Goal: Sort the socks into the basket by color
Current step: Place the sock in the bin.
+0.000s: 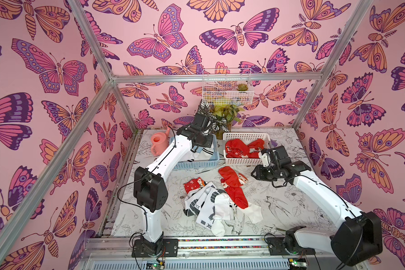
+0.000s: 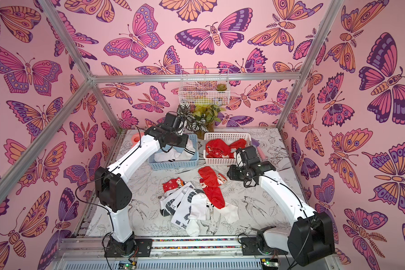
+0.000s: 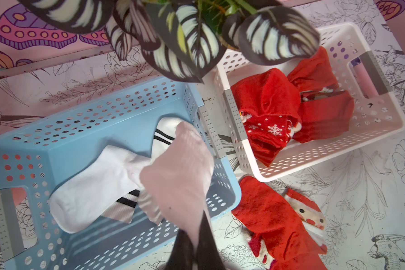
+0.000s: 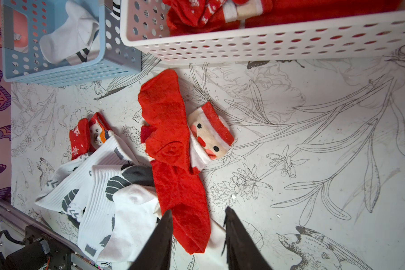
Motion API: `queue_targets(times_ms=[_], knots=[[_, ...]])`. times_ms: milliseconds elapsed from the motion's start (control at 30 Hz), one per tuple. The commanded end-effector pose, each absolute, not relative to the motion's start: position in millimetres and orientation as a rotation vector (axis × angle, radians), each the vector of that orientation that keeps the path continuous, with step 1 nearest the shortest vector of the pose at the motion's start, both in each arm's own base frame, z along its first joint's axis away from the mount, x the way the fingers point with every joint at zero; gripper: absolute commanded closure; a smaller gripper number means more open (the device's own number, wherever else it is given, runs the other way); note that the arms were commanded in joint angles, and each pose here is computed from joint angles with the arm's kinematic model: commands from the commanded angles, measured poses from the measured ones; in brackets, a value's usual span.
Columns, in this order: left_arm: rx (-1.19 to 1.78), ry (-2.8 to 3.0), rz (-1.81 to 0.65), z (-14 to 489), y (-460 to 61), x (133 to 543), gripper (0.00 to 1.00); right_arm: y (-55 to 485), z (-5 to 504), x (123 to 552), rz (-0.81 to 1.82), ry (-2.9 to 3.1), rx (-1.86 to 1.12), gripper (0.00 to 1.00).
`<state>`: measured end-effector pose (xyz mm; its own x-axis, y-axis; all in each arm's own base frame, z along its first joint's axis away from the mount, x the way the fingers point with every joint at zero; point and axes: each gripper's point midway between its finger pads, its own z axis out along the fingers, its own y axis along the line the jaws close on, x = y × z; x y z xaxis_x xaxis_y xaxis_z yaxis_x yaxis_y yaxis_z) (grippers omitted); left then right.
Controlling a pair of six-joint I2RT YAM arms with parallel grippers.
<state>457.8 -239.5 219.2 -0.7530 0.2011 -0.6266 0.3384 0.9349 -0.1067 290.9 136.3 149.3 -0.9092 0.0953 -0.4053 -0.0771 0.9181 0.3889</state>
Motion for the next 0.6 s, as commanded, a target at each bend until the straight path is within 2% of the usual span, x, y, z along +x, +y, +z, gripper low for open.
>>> queue_targets(times_ms=[0, 567], knots=[[0.372, 2.433, -0.293, 214.3, -234.6, 468.8, 0.98, 138.5, 158.0, 294.8, 0.561, 2.635, -0.013, 0.61], [0.195, 2.517, -0.349, 133.3, -202.4, 481.7, 0.97, 138.0, 159.6, 293.7, 0.561, 2.632, -0.012, 0.60]])
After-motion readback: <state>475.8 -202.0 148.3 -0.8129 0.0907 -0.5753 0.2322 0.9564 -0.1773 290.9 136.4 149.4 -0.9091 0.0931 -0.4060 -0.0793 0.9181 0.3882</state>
